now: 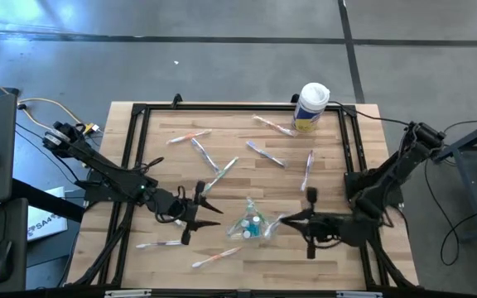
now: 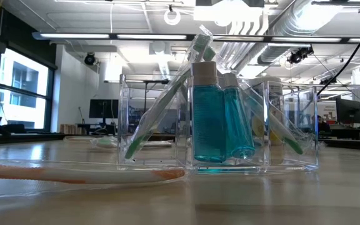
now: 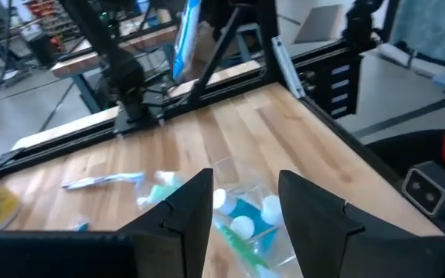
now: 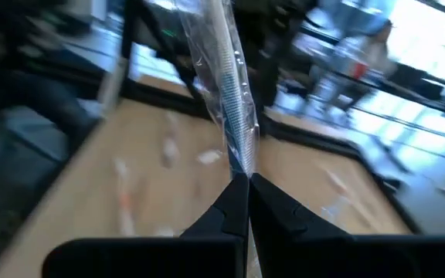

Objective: Pick & Place toothbrushing station
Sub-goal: Put the bottom blue toothbrush into the transparent organizer

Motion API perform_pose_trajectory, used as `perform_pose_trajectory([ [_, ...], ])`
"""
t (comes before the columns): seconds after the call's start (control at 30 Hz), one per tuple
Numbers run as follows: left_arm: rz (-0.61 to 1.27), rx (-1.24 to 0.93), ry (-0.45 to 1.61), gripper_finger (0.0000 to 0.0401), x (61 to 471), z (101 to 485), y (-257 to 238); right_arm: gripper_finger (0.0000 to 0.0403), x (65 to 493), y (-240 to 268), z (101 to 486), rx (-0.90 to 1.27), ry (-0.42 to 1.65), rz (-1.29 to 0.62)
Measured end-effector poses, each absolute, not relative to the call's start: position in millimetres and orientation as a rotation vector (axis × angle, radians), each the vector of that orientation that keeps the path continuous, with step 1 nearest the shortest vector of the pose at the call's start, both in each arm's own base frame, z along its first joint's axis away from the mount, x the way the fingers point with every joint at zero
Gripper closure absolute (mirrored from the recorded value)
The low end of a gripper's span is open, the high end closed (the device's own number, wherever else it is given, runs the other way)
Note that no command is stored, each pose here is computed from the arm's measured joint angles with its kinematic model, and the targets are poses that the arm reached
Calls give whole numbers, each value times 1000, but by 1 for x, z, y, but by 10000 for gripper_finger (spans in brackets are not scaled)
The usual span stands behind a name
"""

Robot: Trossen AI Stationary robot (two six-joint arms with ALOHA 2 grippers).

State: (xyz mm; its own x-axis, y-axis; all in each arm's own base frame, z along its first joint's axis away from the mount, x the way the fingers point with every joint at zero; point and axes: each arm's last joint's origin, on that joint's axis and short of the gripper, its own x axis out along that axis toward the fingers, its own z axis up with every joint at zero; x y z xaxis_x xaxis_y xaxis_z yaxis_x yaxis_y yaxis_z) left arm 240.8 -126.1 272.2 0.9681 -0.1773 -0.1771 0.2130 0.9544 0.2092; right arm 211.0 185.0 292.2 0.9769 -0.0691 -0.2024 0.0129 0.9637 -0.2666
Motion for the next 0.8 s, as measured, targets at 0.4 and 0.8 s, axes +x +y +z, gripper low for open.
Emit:
perform_pose_trajectory([
  [0.4, -206, 266, -63, 253, 248, 288, -131, 400, 271, 158, 284, -274, 110, 220],
  [0.8, -139, 420, -165, 253, 269, 285, -136, 400, 285, 132, 290, -242, 73, 164],
])
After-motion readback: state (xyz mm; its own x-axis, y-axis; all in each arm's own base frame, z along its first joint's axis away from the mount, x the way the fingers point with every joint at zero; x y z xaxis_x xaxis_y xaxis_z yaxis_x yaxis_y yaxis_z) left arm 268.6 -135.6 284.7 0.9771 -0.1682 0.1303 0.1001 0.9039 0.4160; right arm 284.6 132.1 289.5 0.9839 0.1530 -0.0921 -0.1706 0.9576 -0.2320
